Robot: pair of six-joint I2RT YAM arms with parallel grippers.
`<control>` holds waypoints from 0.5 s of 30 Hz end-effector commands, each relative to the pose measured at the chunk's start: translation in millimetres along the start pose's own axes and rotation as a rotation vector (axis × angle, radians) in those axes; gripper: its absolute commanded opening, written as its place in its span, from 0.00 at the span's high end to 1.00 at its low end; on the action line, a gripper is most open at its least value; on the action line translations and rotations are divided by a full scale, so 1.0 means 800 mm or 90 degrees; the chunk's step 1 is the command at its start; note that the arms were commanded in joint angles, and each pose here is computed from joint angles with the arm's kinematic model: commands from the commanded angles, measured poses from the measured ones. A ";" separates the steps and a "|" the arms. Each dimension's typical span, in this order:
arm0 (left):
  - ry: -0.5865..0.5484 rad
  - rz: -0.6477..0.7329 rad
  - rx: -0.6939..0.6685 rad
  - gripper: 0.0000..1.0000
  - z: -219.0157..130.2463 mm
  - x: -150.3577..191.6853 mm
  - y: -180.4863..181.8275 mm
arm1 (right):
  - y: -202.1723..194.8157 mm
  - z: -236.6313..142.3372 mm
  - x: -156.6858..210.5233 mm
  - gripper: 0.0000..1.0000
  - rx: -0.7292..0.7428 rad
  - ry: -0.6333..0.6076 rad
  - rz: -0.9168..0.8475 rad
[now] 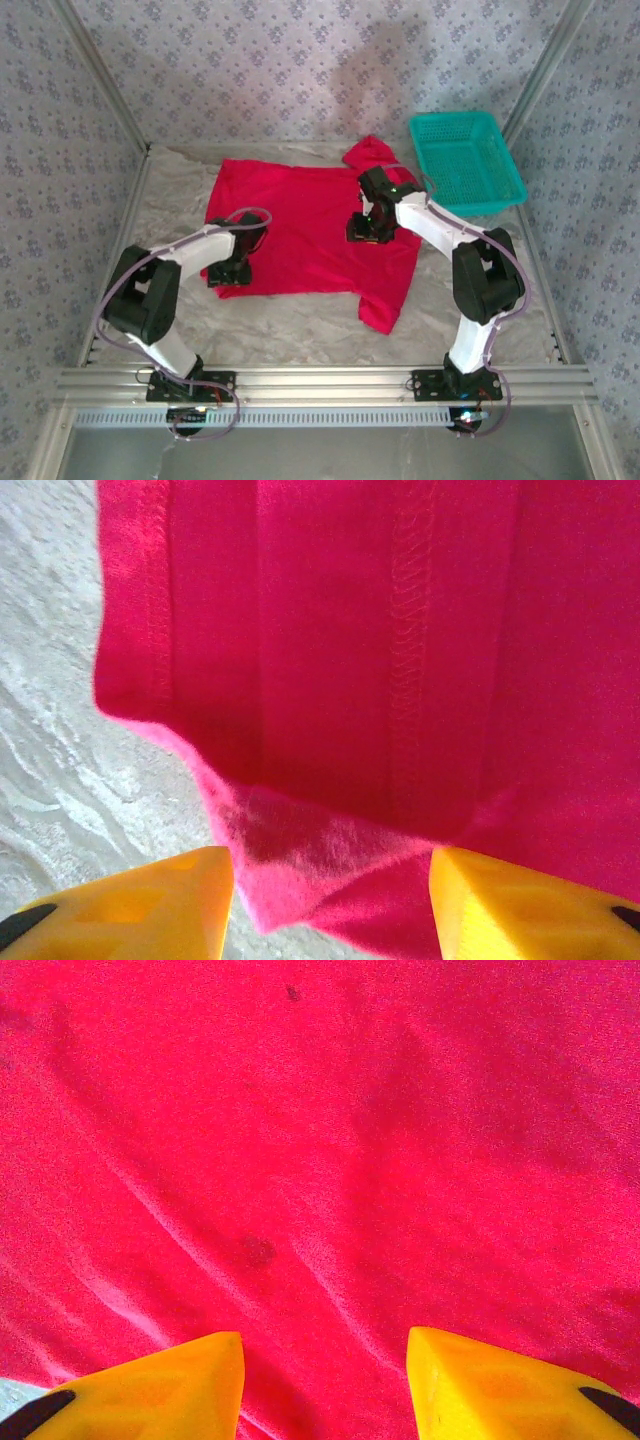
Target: Fold the inside-out t-shirt
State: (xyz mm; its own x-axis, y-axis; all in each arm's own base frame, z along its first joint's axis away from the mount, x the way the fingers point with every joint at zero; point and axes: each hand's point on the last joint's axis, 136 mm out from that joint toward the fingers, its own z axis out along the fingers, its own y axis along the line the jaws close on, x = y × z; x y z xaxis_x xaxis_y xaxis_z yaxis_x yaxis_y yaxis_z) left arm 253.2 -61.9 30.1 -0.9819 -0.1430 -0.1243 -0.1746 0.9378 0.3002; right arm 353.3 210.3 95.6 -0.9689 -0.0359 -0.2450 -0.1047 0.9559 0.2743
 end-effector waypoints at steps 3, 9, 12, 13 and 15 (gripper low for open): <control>0.009 -0.017 -0.033 0.68 0.014 -0.001 0.015 | 0.007 -0.012 -0.007 0.54 -0.014 -0.013 -0.004; -0.037 -0.066 -0.004 0.97 -0.024 -0.020 0.031 | -0.041 0.055 0.013 0.84 0.054 0.042 0.060; -0.060 -0.134 0.057 0.99 -0.041 -0.027 0.042 | -0.078 0.089 0.027 0.89 0.093 0.098 0.116; -0.063 -0.163 0.085 0.99 -0.044 -0.025 0.047 | -0.089 0.095 0.030 0.90 0.105 0.112 0.130; -0.074 -0.225 0.132 0.99 -0.048 -0.021 0.061 | -0.105 0.098 0.033 0.91 0.125 0.120 0.144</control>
State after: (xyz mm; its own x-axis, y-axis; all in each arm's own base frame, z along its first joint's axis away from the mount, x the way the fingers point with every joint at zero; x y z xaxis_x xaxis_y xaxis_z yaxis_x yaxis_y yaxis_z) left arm 268.7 -32.8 74.9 -0.8954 -0.3361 -0.2920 -0.3858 0.9131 0.1319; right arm 368.8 181.5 19.0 -0.9916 0.0917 -0.0909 0.0691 0.9715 0.2265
